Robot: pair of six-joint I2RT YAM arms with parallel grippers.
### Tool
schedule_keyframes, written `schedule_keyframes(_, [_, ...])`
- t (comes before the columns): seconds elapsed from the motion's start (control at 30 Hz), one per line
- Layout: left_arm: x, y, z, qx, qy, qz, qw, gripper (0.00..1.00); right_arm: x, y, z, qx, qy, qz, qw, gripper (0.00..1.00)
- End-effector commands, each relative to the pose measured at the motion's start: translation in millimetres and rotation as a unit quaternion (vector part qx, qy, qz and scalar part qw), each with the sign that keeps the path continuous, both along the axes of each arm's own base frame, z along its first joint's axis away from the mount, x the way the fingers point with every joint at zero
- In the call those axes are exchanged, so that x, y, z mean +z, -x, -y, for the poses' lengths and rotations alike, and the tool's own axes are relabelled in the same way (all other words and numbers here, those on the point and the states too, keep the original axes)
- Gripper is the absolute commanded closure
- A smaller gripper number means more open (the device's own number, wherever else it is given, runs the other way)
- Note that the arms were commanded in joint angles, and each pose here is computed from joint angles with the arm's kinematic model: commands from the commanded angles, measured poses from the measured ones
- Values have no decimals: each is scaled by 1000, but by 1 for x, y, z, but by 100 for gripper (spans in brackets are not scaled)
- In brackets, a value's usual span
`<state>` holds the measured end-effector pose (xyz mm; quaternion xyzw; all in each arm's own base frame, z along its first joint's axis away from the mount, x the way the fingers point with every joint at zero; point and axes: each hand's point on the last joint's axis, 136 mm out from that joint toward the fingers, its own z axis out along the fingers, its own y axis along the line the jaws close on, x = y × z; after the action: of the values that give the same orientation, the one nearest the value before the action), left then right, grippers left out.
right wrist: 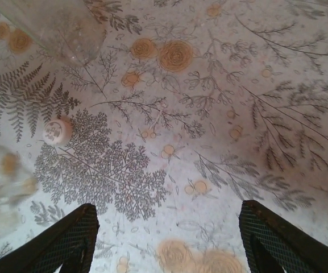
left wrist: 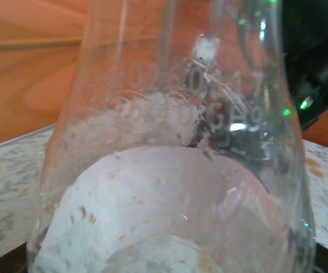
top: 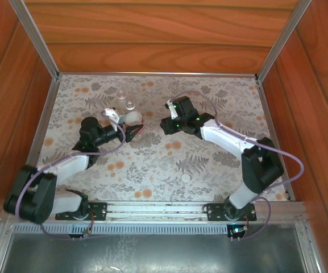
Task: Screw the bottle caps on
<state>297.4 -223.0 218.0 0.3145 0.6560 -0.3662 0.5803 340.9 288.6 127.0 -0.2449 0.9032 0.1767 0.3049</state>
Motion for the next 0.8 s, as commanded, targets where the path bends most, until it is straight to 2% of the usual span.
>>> schedule_keyframes(0.0, [-7, -4, -31, 91, -39, -23, 995, 31, -4, -8, -34, 43, -20, 20, 999, 29])
schedule_keyframes(0.13, [0, 2, -71, 195, -63, -21, 978, 31, -23, -8, -67, 77, -30, 23, 996, 29])
schedule_keyframes(0.23, [6, 10, -89, 237, -69, -23, 969, 31, -36, -6, -91, 105, -29, 27, 994, 29])
schedule_keyframes(0.57, [20, 21, -99, 254, -65, -8, 965, 31, -71, 4, -146, 175, 3, 36, 984, 29])
schedule_keyframes(0.77, [16, 20, -96, 246, -72, -12, 967, 31, -89, 9, -161, 200, 30, 30, 979, 37])
